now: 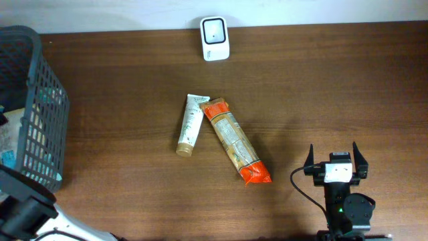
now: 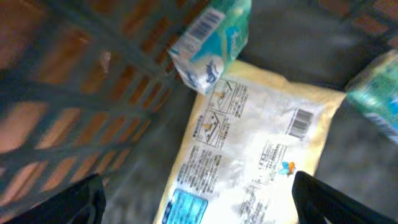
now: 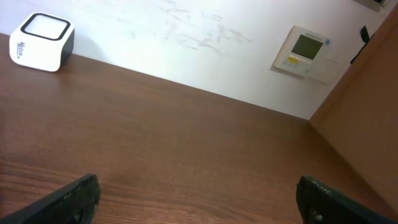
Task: Scan the item barcode
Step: 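Reach the left gripper into the basket and grasp a clear wrapped packet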
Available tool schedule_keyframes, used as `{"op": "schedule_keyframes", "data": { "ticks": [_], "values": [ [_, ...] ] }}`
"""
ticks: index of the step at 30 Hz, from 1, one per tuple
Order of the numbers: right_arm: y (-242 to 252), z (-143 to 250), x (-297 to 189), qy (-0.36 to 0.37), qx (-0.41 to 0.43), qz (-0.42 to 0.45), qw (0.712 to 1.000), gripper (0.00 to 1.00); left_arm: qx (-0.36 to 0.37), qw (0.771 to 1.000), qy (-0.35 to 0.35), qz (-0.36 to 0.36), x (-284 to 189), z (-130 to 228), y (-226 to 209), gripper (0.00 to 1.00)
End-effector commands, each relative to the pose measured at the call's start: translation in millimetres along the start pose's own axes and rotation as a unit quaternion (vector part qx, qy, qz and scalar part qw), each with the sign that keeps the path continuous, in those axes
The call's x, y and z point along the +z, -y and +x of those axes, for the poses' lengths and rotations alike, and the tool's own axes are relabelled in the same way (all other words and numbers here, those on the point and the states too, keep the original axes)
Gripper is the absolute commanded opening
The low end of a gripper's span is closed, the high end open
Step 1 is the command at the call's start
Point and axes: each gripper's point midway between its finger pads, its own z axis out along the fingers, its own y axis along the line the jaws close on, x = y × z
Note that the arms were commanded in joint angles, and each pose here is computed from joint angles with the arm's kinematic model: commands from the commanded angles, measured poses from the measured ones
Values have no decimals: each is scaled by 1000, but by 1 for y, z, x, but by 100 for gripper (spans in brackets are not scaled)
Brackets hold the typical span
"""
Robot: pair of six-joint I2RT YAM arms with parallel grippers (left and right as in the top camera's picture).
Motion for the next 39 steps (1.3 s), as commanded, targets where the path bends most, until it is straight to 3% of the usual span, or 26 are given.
{"op": "schedule_keyframes", "data": {
  "ticks": [1, 11, 12, 13, 14, 15, 16, 20, 23, 26, 31, 33, 35, 39],
  "values": [
    [2, 4, 0, -5, -2, 9, 1000, 99, 25, 999, -38, 23, 45, 22, 10, 94],
    [2, 4, 0, -5, -2, 9, 1000, 99, 24, 989, -136, 52, 118, 82, 27, 91],
    [2, 4, 0, -5, -2, 9, 1000, 99, 23, 989, -139, 53, 120, 84, 27, 85],
    [2, 4, 0, -5, -2, 9, 1000, 99, 23, 988, -145, 54, 121, 89, 28, 72],
    [2, 4, 0, -5, -2, 9, 1000, 99, 23, 987, -149, 55, 121, 91, 28, 48],
    [2, 4, 0, -5, -2, 9, 1000, 99, 23, 986, -153, 56, 120, 93, 29, 16],
    [2, 4, 0, -5, -2, 9, 1000, 99, 23, 986, -157, 57, 120, 94, 29, 0],
    [2, 4, 0, -5, -2, 9, 1000, 99, 4, 984, -169, 57, 108, 97, 30, 0],
    [2, 4, 0, -5, -2, 9, 1000, 99, -9, 992, -115, 45, 66, 57, 21, 0],
    [2, 4, 0, -5, -2, 8, 1000, 99, -17, 998, -6, 56, -17, -3, 19, 0],
    [2, 4, 0, -5, -2, 9, 1000, 99, -41, 989, 129, 57, -147, -43, 17, 0],
    [2, 4, 0, -5, -2, 9, 1000, 99, -29, 976, 184, 114, -208, -46, 38, 0],
    [2, 4, 0, -5, -2, 9, 1000, 99, -44, 970, 189, 147, -238, -36, 55, 0],
    [2, 4, 0, -5, -2, 9, 1000, 99, -2, 969, 111, 221, -241, 1, 127, 0]
  ]
}}
